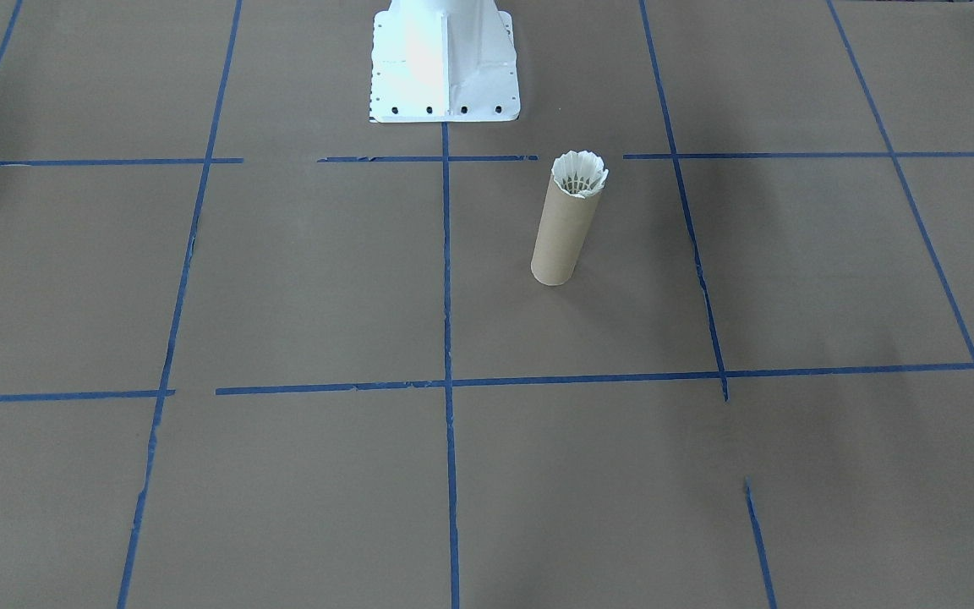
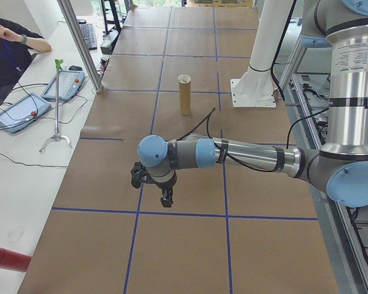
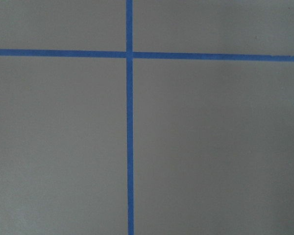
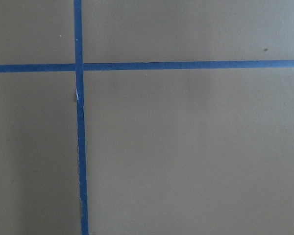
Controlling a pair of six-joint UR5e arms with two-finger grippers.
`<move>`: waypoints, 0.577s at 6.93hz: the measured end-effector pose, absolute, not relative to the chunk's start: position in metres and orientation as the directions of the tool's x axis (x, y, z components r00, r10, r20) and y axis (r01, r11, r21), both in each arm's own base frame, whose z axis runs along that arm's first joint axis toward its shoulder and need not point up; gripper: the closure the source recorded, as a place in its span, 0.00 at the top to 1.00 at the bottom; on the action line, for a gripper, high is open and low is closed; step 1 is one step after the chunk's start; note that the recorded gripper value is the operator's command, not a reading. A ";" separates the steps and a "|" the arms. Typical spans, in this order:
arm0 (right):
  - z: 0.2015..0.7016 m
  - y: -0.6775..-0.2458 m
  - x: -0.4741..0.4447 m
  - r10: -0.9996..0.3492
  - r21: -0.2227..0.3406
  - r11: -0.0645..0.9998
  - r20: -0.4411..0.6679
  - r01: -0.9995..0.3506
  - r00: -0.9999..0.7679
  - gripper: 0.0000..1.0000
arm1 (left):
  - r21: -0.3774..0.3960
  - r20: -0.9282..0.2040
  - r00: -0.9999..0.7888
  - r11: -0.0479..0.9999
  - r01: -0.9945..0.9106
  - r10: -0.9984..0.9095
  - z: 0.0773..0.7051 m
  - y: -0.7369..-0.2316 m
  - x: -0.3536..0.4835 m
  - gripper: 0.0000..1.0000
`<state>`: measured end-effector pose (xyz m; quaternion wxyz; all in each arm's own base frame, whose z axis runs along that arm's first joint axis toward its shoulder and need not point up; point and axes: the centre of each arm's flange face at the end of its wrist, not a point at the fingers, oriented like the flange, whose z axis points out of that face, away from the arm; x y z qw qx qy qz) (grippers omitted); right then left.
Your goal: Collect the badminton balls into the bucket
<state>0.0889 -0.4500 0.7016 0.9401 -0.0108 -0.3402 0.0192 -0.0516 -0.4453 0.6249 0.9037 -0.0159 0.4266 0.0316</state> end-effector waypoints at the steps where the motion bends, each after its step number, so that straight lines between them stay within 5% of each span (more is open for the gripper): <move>1: 0.702 -0.450 0.089 0.043 -0.033 0.999 0.639 -0.029 0.768 1.00 | 0.034 -0.770 0.634 0.997 -0.069 0.070 0.640 -0.431 -0.052 1.00; 4: 0.701 -0.451 0.089 0.043 -0.032 0.999 0.640 -0.029 0.767 1.00 | 0.065 -0.764 0.638 0.996 -0.064 0.091 0.648 -0.425 -0.053 1.00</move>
